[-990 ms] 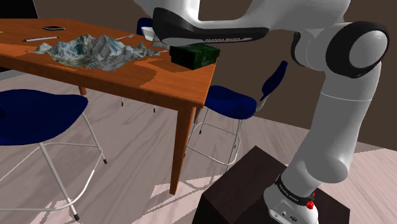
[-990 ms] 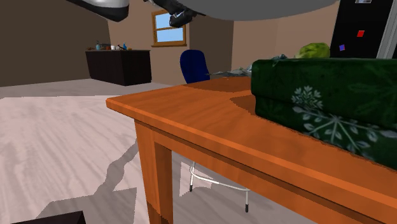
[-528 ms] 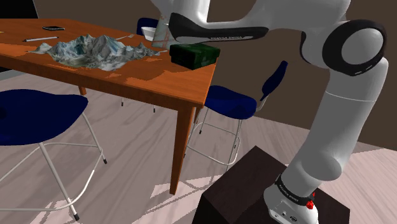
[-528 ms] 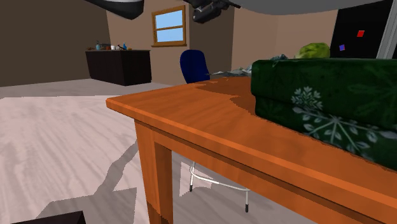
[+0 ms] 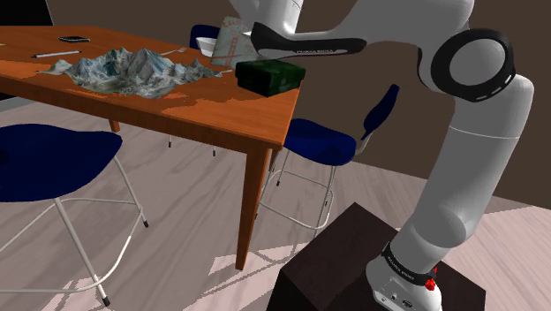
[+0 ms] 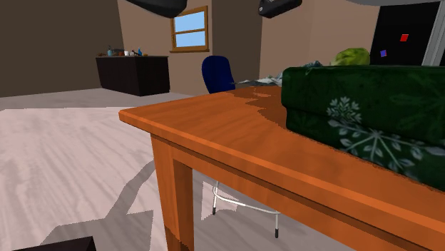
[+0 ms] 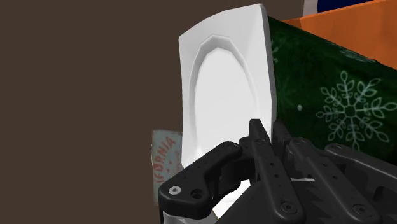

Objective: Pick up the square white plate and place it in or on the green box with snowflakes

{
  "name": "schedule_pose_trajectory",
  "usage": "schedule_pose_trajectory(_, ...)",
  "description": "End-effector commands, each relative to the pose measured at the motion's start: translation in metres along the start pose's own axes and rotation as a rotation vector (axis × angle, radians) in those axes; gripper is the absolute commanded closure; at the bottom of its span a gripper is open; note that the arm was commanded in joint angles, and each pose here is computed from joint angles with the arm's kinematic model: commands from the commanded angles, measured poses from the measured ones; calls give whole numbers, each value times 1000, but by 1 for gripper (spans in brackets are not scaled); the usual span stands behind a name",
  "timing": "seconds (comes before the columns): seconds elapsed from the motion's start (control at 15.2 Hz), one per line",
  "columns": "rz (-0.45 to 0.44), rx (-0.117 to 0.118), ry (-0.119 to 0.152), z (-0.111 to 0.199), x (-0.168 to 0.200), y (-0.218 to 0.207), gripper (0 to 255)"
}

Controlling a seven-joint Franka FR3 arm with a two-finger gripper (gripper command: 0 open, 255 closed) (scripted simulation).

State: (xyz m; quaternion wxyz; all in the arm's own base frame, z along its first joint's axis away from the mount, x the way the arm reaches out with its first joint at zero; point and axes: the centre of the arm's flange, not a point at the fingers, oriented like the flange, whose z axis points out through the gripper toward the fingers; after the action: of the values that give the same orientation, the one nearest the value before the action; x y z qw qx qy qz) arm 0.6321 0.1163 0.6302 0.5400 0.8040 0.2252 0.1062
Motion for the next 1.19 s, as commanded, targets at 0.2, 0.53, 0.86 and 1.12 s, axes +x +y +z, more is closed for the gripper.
schedule_pose_trajectory(0.2, 0, -1, 2, 17, 0, -18, 255)
schedule_pose_trajectory(0.53, 0, -1, 2, 27, 2, -42, 255)
schedule_pose_trajectory(0.86, 0, -1, 2, 38, 4, -67, 255)
schedule_pose_trajectory(1.12, 0, -1, 2, 38, 4, -67, 255)
